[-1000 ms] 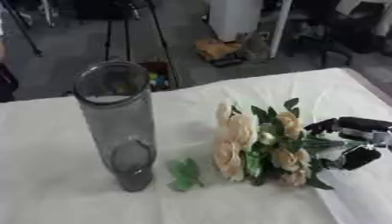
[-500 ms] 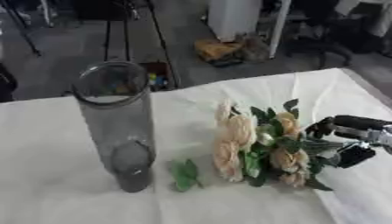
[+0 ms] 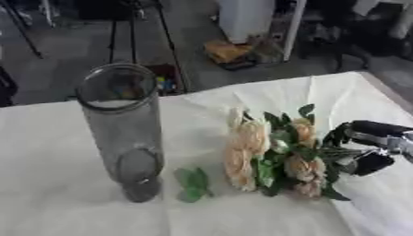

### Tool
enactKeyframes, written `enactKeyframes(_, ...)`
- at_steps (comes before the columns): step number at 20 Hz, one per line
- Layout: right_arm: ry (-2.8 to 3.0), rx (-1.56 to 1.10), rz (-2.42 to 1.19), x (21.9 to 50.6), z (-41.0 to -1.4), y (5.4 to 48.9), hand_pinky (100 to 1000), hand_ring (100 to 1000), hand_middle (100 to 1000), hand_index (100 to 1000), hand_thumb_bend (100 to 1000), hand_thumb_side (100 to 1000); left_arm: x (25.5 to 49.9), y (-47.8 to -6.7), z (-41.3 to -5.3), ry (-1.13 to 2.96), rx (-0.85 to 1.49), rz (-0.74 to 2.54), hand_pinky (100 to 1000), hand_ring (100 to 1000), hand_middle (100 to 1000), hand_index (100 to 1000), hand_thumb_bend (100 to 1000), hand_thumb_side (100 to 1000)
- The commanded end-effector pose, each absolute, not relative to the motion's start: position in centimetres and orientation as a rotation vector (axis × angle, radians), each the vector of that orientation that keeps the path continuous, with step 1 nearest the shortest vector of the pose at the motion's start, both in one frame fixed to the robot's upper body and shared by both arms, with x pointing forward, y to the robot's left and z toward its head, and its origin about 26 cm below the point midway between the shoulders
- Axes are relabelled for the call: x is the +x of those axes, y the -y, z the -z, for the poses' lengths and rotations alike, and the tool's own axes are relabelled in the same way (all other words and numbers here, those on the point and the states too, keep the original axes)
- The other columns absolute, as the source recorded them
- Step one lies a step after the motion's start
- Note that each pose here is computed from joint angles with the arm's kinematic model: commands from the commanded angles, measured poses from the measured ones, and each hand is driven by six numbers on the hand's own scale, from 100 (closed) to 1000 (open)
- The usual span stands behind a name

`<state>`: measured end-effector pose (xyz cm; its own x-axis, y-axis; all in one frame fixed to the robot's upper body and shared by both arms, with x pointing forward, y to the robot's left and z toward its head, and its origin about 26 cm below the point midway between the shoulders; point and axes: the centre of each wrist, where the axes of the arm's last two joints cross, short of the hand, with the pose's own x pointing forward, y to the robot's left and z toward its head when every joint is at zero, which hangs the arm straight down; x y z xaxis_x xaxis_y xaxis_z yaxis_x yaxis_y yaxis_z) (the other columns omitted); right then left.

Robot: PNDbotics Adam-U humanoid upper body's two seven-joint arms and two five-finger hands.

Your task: Arrange flowers into the vase.

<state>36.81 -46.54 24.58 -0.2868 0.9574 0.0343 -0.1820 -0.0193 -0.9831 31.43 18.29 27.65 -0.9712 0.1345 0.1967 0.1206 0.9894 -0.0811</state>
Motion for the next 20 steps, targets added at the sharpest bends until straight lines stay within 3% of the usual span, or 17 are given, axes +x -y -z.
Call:
enactKeyframes(1,1.255,-0.917,-1.505,36.69,-24.67,46.84,713,617,523,725,399,327,31.15,-18.21,-28.19,2.951,-0.201,-0.095,707,796,866,925,100,1000)
enactKeyframes(5,1.255,-0.916,-1.505,36.69,-24.65,46.85,713,617,523,725,399,327,31.15,-18.2,-28.19,2.951,-0.201,-0.095,707,796,866,925,100,1000)
enactKeyframes(6,1.26,-0.917,-1.501,36.72,-24.66,46.81,624,490,442,598,369,305,31.15,-18.19,-28.2,2.951,-0.201,-0.094,707,797,867,926,100,1000)
enactKeyframes(15,1.283,-0.924,-1.464,37.05,-23.98,46.64,523,407,349,511,337,300,31.14,-18.12,-28.34,2.954,-0.208,-0.089,707,796,866,926,100,1000)
enactKeyframes(20,1.301,-0.922,-1.438,37.18,-23.78,46.64,451,319,266,432,263,329,31.13,-18.1,-28.36,2.955,-0.209,-0.087,707,792,867,927,100,1000)
